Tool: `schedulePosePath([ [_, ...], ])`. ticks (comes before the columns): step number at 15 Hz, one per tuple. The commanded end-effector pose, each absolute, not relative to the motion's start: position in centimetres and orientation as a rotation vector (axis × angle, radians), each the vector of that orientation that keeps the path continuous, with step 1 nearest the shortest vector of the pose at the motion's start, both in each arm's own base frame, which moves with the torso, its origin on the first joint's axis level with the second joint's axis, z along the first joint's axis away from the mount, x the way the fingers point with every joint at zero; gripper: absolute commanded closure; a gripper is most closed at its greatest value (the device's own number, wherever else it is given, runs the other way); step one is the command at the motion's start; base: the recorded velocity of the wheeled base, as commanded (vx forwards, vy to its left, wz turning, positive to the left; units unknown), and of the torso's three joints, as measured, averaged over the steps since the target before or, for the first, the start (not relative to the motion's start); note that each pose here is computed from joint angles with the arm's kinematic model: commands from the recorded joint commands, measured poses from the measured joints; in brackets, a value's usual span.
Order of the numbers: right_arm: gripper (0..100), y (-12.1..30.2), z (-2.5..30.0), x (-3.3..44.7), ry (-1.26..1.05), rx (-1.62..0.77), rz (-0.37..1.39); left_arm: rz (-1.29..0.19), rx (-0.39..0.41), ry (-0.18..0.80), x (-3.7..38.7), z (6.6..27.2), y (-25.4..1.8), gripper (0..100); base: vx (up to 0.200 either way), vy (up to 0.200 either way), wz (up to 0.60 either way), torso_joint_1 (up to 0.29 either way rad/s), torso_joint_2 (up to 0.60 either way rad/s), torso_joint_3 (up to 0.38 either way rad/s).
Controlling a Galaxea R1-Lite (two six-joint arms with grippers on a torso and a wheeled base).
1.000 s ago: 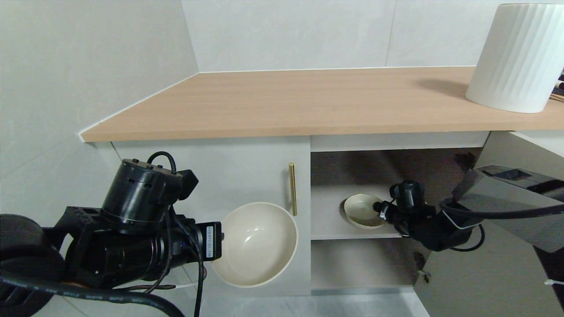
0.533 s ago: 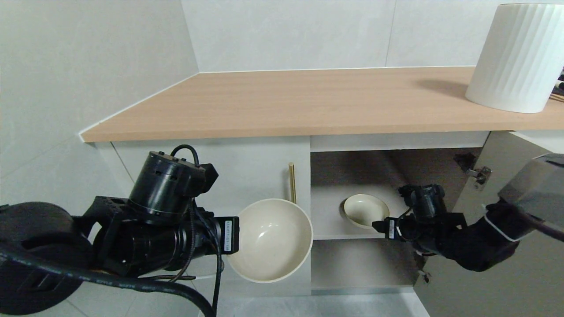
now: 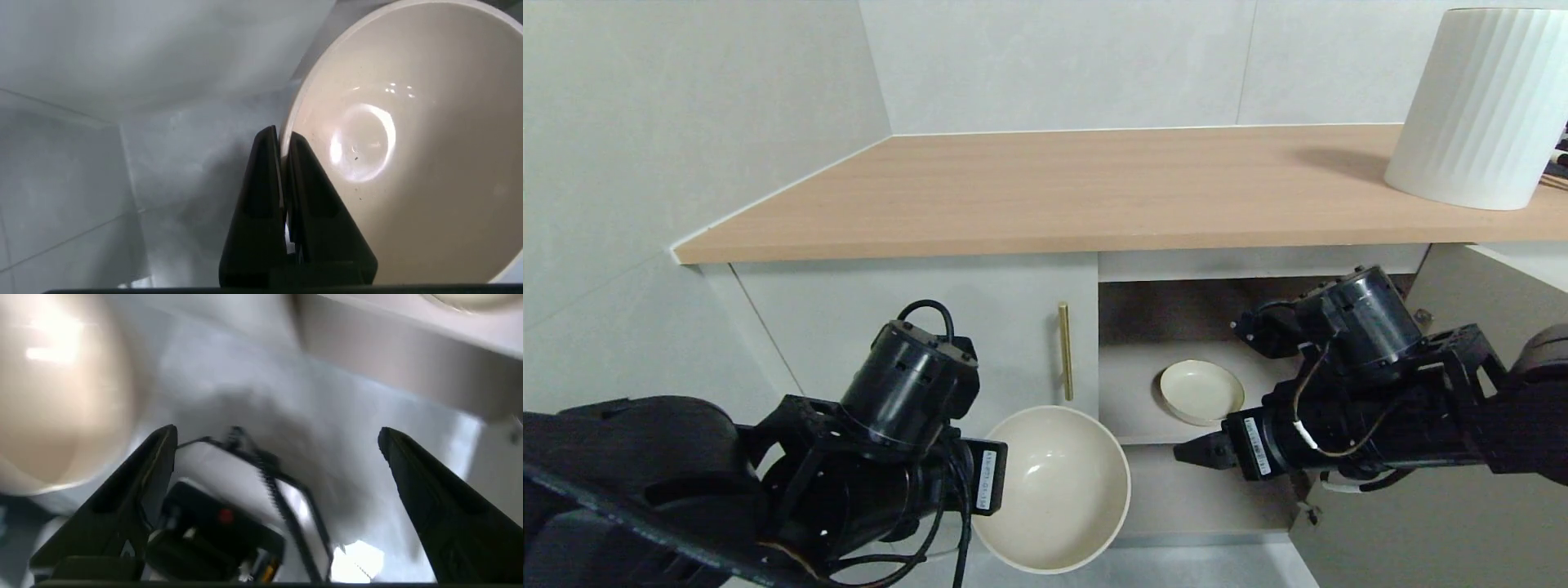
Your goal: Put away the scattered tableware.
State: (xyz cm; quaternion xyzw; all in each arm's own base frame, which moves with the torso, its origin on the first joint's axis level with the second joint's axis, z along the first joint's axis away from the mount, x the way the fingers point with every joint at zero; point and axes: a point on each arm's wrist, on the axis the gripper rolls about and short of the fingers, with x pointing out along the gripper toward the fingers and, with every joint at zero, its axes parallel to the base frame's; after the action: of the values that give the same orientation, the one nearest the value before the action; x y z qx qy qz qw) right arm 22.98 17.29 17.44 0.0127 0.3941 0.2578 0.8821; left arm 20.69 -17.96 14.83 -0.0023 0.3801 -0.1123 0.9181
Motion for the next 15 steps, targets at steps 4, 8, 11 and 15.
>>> schedulePosePath([
  [4, 0, 21.7, 17.4, 19.2, 0.782, -0.064, 0.576, -0.245, 0.020, 0.822, 20.3, 13.5, -19.1, 100, 0.000, 0.000, 0.00, 0.000, 0.00, 0.000],
  [8, 0, 23.7, 15.6, 19.5, 0.825, -0.067, 0.571, -0.250, 0.021, 0.821, 20.2, 13.6, -19.2, 100, 0.000, 0.000, 0.00, 0.000, 0.00, 0.000],
  [11, 0, 25.0, 14.5, 20.6, 0.796, -0.019, 0.497, -0.257, 0.019, 0.815, 20.1, 13.8, -19.3, 100, 0.000, 0.000, 0.00, 0.000, 0.00, 0.000],
  [15, 0, 25.7, 14.0, 21.2, 0.799, 0.002, 0.464, -0.256, 0.020, 0.817, 20.1, 13.7, -19.3, 100, 0.000, 0.000, 0.00, 0.000, 0.00, 0.000],
])
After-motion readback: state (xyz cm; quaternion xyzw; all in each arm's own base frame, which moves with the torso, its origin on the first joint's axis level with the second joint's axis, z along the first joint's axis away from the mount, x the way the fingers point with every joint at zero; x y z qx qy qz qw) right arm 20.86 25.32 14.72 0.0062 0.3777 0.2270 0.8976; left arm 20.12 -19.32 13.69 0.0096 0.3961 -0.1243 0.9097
